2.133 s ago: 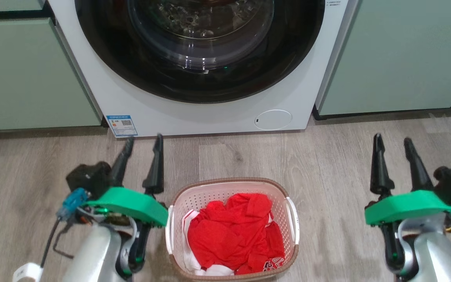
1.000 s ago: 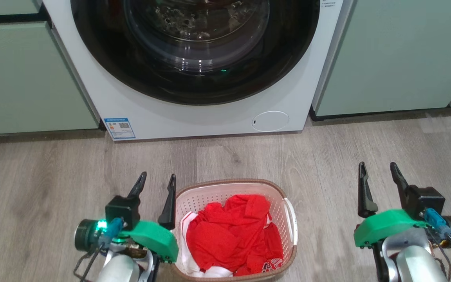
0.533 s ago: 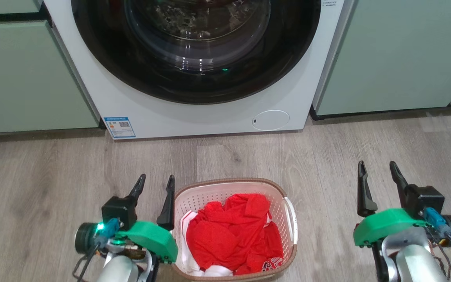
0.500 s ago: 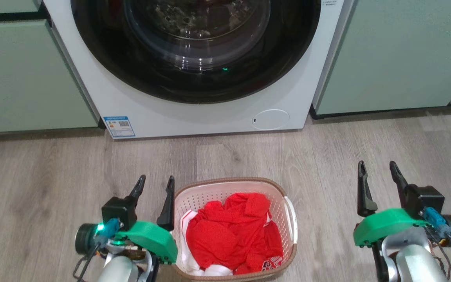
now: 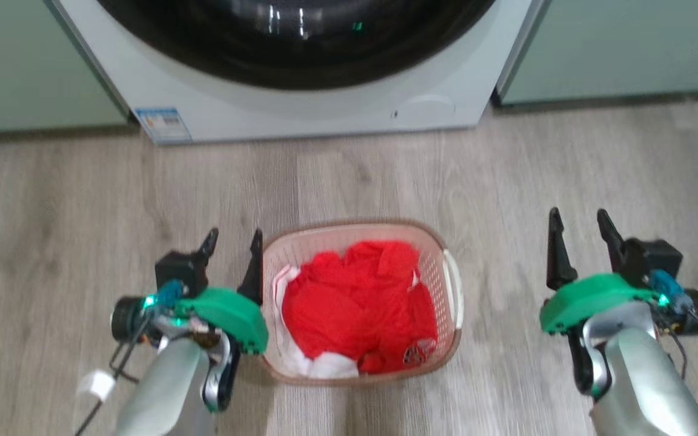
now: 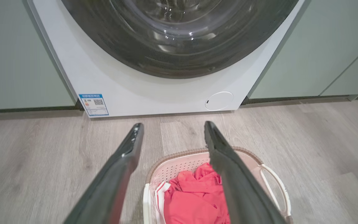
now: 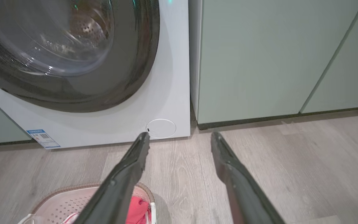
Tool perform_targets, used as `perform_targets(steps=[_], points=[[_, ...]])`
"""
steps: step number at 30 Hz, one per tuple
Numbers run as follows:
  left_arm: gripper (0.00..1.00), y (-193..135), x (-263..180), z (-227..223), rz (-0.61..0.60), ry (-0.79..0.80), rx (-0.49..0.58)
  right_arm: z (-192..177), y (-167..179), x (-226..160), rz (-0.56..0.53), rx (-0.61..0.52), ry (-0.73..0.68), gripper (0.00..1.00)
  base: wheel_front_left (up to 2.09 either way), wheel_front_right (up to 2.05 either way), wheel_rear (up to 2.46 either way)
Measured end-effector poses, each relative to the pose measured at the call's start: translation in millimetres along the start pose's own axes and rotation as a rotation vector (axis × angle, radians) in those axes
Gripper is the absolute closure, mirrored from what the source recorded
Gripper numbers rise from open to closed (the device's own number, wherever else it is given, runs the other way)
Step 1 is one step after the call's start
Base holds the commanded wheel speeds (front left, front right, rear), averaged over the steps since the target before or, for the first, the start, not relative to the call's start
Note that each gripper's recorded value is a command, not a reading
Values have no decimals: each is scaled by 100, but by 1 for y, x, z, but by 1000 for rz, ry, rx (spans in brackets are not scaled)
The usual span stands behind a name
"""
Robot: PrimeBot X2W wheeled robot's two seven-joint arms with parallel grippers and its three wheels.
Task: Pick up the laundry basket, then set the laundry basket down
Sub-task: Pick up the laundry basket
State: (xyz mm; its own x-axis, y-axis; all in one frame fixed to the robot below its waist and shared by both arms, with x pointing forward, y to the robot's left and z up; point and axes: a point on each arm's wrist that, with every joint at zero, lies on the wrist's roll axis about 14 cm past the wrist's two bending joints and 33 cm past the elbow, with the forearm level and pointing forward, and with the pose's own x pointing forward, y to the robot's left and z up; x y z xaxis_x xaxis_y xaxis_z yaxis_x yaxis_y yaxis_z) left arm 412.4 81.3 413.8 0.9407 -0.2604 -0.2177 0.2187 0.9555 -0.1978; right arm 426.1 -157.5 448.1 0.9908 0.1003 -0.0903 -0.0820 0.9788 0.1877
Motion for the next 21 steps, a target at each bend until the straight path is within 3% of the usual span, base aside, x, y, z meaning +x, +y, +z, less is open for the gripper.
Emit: perform_targets(steps=[11,21], points=[[0,27,52,-89,2,284,-3,-94,1,53,23,43,266,0,0,0,0],[0,42,61,-179,-36,576,47,-192,5,59,48,90,588,0,0,0,0]])
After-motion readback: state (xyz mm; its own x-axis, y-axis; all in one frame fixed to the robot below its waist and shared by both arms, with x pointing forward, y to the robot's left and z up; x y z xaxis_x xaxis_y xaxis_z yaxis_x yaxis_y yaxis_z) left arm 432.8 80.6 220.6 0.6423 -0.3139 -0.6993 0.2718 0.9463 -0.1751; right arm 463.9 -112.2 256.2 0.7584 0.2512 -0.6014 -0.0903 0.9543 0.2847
